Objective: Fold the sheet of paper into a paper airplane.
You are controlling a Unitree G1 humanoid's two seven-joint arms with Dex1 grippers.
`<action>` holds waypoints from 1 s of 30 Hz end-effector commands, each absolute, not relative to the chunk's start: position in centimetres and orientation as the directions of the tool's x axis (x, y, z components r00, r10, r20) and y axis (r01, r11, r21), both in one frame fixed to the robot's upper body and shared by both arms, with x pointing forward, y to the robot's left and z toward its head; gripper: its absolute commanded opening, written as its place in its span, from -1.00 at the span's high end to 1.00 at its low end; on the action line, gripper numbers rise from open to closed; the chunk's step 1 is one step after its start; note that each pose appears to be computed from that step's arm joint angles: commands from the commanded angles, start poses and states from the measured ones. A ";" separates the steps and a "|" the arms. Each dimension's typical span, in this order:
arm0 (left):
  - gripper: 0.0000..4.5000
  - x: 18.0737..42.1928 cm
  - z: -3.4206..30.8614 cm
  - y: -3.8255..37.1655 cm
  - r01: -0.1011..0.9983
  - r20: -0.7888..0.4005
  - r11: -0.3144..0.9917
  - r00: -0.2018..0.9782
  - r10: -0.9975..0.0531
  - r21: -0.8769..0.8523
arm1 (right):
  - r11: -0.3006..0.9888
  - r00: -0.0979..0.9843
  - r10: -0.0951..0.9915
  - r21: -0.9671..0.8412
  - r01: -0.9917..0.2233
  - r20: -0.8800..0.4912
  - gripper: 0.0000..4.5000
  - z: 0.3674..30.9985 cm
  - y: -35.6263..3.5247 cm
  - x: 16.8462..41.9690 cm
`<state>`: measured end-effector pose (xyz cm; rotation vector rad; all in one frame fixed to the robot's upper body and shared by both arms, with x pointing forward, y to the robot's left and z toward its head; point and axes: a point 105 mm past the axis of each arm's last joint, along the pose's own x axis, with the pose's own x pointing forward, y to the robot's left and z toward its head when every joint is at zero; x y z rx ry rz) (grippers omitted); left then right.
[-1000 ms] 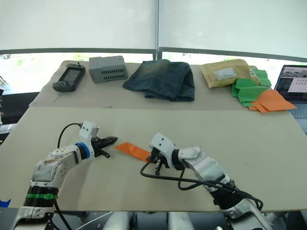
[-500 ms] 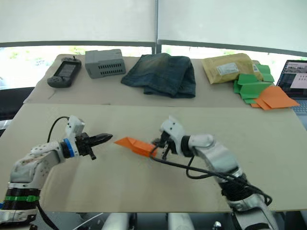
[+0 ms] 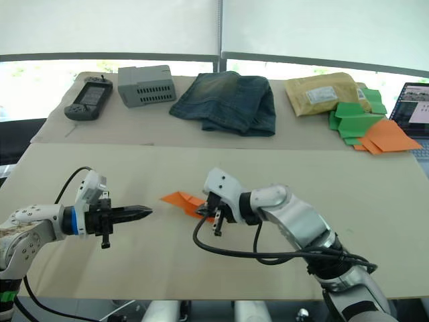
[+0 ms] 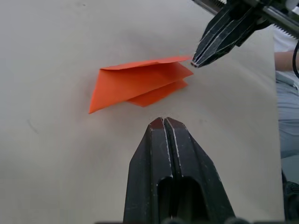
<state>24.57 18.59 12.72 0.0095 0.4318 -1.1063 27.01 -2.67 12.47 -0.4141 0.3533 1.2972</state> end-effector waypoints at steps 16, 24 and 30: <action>1.00 24.1 12.4 18.3 0.848 -0.338 0.496 0.419 -0.843 -0.186 | 0.338 0.446 0.787 -0.305 -0.890 -0.426 0.99 17.3 -5.9 34.1; 1.00 24.5 11.9 18.1 0.844 -0.335 0.509 0.436 -0.835 -0.170 | 0.220 0.313 0.847 -0.252 -0.942 -0.430 0.44 19.5 -4.6 32.5; 1.00 25.0 11.4 18.0 0.839 -0.340 0.529 0.463 -0.818 -0.131 | 0.165 0.337 0.789 -0.351 -0.922 -0.513 -0.16 18.4 -2.4 34.4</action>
